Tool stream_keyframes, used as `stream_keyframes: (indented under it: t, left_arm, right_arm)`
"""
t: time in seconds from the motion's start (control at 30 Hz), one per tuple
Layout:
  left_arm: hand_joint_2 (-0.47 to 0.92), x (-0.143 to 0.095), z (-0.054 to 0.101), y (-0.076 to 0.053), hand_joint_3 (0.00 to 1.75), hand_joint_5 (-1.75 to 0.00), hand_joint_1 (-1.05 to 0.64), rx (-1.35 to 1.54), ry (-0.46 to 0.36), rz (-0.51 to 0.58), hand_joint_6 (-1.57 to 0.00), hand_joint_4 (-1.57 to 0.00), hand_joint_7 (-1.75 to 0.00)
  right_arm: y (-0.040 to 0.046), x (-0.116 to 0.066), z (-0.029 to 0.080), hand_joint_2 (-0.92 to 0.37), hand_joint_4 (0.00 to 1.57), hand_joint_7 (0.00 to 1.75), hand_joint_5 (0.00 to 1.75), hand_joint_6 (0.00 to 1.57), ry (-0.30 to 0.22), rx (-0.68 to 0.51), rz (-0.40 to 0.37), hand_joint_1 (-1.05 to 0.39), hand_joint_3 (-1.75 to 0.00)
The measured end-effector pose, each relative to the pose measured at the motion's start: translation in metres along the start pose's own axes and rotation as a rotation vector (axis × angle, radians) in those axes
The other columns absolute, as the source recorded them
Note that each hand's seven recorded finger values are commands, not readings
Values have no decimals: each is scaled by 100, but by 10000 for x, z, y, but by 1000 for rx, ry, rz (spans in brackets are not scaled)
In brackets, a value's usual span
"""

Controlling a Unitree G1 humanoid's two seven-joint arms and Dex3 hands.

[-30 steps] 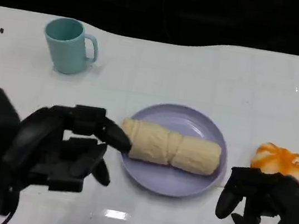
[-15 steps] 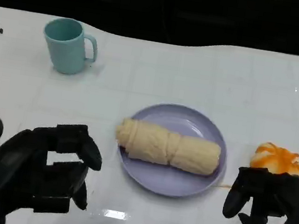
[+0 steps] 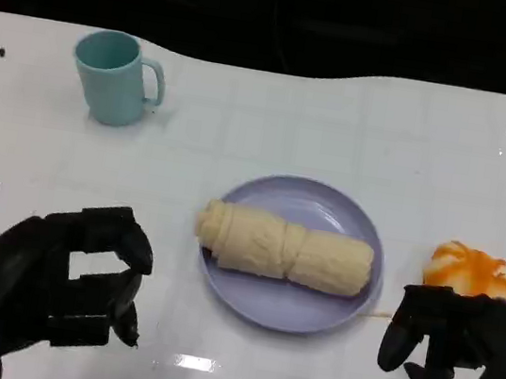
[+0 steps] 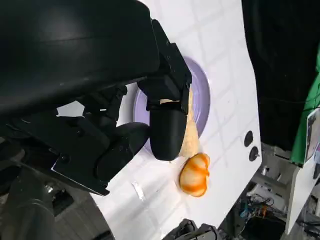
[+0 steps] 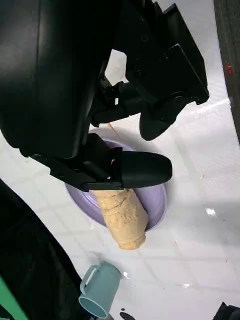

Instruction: Grasp the towel on the left side of the plate with the left hand and place it into the plate.

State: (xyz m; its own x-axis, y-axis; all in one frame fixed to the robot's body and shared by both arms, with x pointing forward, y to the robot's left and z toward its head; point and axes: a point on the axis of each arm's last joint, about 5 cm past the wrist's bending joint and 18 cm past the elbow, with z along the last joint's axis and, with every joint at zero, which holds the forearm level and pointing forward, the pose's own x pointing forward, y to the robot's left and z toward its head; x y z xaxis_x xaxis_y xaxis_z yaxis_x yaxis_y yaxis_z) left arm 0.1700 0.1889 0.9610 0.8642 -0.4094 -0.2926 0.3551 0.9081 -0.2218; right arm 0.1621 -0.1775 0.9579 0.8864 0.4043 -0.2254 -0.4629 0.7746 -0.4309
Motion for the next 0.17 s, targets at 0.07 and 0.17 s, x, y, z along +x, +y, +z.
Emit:
stream_keyframes:
  t: [0.07, 0.17]
  left_arm:
    - [59, 0, 3, 4, 119, -175, -11, 6, -1, -2, -67, -78, -169]
    - [60, 0, 3, 6, 119, -175, -11, 9, 1, -3, -67, -78, -169]
  right_arm:
    - [1, 1, 0, -56, 72, 144, 175, 71, -2, 3, 1, 3, -109]
    - [0, 1, 0, -56, 72, 144, 175, 70, -5, 6, 2, 3, -109]
